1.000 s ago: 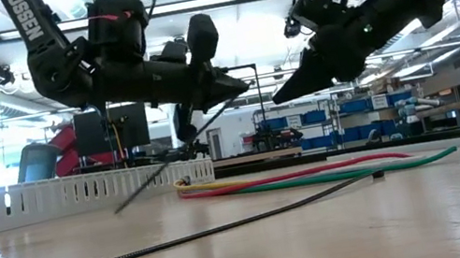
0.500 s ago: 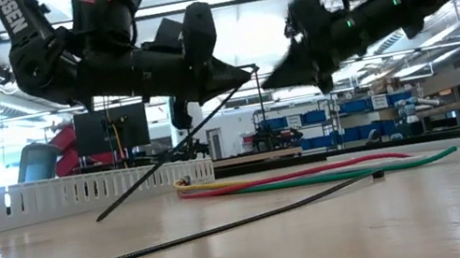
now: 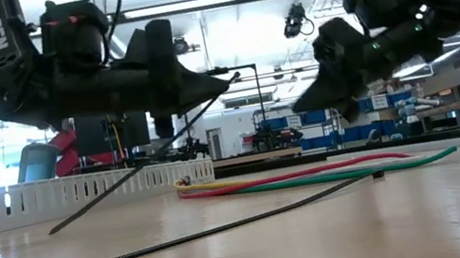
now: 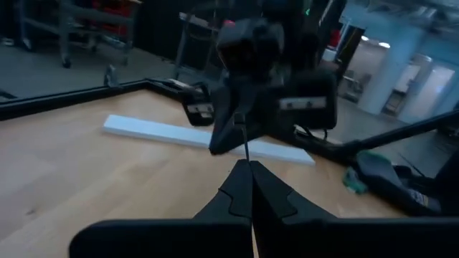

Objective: Ziptie cables
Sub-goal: Insert the black zip tie into the lock head

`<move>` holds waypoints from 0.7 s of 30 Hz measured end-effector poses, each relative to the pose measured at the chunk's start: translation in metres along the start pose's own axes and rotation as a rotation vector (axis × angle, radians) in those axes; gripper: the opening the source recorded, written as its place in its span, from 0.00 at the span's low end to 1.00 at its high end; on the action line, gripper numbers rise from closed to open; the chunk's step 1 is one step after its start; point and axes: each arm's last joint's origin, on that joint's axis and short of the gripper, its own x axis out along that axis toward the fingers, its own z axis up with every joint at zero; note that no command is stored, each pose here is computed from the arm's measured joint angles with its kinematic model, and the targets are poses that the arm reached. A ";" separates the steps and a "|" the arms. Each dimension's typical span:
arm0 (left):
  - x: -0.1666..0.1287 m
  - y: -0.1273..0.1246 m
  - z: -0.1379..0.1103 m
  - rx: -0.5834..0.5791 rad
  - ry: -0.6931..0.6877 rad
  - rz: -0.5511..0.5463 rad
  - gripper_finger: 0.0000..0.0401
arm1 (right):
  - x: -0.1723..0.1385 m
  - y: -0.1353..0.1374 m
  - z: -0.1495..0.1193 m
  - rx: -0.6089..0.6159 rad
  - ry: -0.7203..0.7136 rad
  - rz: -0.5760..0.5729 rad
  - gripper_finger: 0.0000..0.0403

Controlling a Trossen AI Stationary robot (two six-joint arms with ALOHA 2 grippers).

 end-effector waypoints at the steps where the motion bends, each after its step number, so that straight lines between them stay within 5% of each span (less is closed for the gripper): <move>1: 0.002 0.001 0.000 0.003 0.002 -0.011 0.00 | 0.002 0.003 0.004 -0.012 -0.012 0.012 0.01; 12: 0.014 -0.005 0.007 0.004 -0.020 -0.074 0.00 | 0.017 0.029 0.029 -0.115 -0.118 0.090 0.20; 21: 0.020 -0.009 0.013 -0.003 -0.050 -0.074 0.00 | 0.020 0.035 0.035 -0.134 -0.136 0.108 0.23</move>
